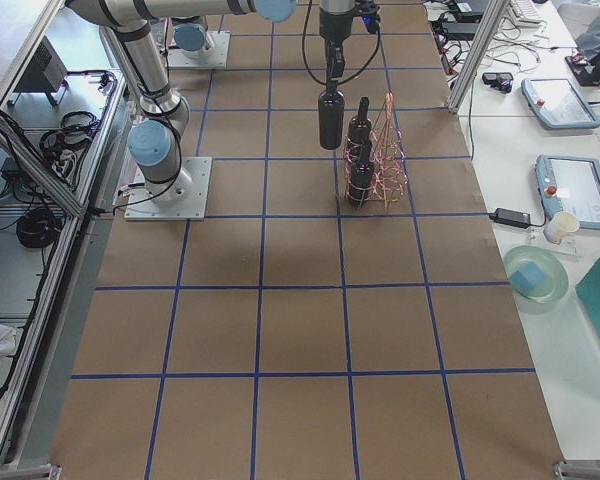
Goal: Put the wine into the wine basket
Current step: 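Carry the bottle with the right gripper and lower it into the basket's empty slot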
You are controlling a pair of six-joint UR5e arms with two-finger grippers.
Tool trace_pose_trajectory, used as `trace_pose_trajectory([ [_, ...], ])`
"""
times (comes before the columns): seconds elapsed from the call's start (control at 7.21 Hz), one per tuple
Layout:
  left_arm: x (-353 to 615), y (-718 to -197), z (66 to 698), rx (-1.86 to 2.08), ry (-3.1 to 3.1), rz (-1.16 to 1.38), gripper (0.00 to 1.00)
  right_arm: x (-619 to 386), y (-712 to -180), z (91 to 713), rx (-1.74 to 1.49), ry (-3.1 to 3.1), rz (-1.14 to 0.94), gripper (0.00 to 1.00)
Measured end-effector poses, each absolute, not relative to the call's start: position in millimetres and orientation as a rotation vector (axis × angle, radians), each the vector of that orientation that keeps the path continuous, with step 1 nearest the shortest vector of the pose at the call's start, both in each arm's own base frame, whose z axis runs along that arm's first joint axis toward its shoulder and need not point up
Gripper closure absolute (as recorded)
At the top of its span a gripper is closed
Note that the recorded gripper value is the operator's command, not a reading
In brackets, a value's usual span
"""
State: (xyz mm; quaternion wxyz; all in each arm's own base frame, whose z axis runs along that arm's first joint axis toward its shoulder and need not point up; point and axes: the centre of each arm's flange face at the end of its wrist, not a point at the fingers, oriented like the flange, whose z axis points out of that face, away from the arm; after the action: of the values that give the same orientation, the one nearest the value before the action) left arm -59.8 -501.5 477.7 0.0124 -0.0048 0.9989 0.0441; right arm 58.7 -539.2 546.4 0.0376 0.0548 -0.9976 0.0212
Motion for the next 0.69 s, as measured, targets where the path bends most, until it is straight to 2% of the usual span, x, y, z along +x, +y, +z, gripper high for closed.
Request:
trace_pose_trajectory([
  [0.28, -60, -501, 477, -0.015, 3.114, 0.141, 0.00, 53, -583, 527, 0.184, -3.058, 0.092, 0.81],
  [0.69, -60, -501, 476, -0.015, 3.113, 0.144, 0.00, 52, -606, 503, 0.213, -3.073, 0.097, 0.81],
])
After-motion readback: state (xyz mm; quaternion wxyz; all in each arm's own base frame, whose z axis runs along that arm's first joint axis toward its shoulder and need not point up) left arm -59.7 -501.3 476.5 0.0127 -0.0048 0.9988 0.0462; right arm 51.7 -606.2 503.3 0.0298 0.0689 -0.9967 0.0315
